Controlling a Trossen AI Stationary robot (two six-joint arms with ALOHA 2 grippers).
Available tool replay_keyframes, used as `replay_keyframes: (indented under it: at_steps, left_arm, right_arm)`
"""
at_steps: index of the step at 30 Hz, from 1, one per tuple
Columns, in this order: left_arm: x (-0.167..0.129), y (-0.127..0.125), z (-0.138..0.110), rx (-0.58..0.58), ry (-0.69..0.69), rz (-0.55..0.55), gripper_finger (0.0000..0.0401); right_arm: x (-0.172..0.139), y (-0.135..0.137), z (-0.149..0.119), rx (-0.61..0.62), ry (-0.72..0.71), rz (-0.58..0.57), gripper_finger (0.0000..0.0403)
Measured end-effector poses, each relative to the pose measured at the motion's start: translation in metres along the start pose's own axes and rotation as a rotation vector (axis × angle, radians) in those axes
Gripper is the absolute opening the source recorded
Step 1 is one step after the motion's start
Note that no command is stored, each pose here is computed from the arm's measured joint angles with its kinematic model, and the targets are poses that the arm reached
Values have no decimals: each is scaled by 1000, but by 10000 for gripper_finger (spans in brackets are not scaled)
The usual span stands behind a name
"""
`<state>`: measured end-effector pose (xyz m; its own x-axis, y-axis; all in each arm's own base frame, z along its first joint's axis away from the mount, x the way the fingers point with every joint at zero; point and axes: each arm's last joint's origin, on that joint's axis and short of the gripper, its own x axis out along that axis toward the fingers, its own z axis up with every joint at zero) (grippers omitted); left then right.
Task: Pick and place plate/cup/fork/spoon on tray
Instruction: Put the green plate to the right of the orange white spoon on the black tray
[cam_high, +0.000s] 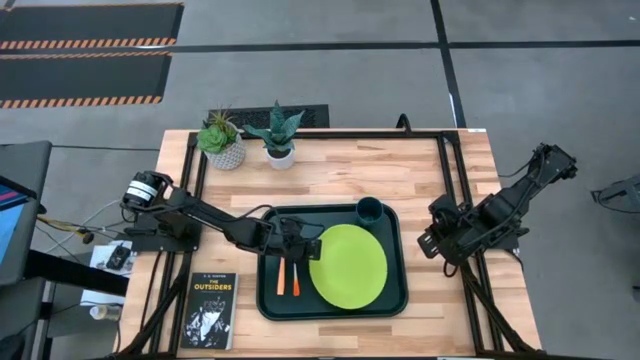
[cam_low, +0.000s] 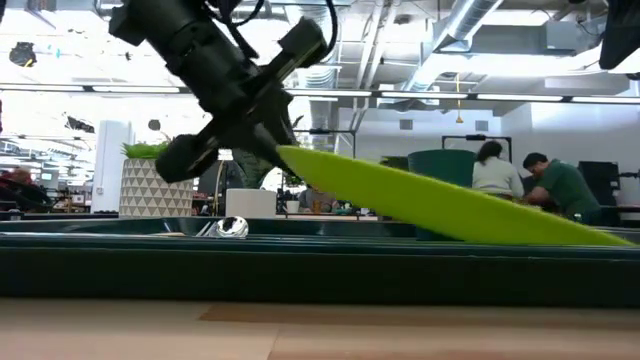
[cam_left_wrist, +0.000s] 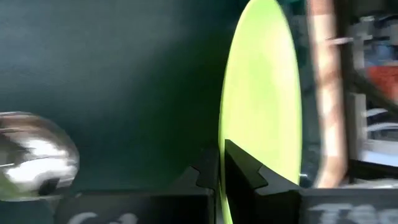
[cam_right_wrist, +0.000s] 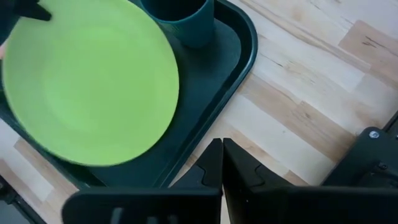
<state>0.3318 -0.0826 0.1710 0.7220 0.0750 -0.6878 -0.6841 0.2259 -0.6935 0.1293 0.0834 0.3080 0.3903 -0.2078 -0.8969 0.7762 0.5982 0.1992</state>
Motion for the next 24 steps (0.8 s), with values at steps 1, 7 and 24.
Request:
replay_keyframes:
  at_steps: [1, 7, 24]
  left_arm:
    - [0, 2, 0, 5, 0, 13, 0]
    - [6, 4, 0, 5, 7, 22, 0]
    - [22, 11, -2, -9, 35, 33, 0]
  right_arm:
    - [0, 0, 0, 1, 0, 3, 21]
    - [0, 1, 0, 4, -5, 10, 17]
    - [0, 2, 0, 10, -8, 22, 17]
